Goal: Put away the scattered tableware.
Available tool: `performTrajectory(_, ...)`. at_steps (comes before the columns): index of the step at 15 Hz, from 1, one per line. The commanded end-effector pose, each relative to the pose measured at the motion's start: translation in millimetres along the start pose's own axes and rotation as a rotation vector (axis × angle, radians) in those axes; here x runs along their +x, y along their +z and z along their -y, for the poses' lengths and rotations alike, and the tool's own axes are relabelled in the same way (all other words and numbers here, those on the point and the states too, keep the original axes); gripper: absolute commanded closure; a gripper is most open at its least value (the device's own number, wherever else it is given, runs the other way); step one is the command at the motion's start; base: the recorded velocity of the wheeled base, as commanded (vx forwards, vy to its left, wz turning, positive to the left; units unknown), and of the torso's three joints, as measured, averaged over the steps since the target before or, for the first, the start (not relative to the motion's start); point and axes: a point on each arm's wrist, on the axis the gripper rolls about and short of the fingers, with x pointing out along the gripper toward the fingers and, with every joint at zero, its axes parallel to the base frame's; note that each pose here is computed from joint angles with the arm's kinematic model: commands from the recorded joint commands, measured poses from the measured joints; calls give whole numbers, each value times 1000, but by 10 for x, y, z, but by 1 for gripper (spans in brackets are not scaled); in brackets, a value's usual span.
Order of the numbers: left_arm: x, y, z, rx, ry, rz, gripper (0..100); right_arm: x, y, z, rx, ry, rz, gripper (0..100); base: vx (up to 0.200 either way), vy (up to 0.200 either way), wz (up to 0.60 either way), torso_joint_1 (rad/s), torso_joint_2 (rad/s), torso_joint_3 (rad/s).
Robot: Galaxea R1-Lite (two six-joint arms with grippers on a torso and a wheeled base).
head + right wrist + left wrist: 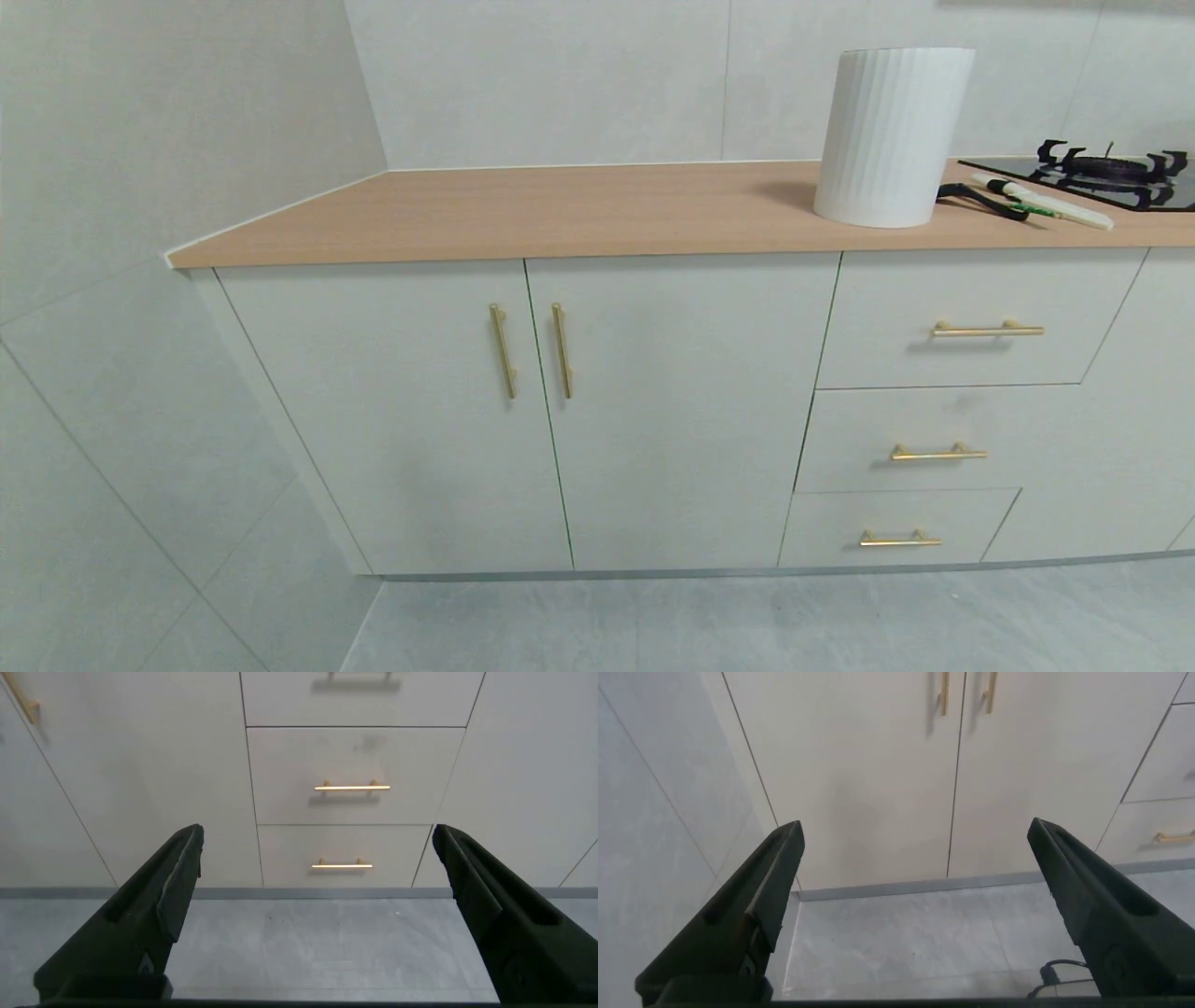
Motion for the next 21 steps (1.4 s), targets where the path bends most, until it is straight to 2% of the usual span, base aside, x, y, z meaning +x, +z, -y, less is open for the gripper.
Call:
performTrajectory(1, 1, -1, 0, 1, 0, -2, 0, 2, 1, 0, -1, 0, -3, 0, 0, -200, 0, 2, -2, 2)
performTrajectory(13, 1, -1, 0, 1, -1, -2, 0, 1, 4, 0, -1, 0, -3, 0, 0, -200, 0, 2, 2, 2)
performTrajectory(21, 1, -1, 0, 1, -1, -2, 0, 0, 4, 0, 1, 0, -1, 0, 0, 0, 0, 0, 0, 0)
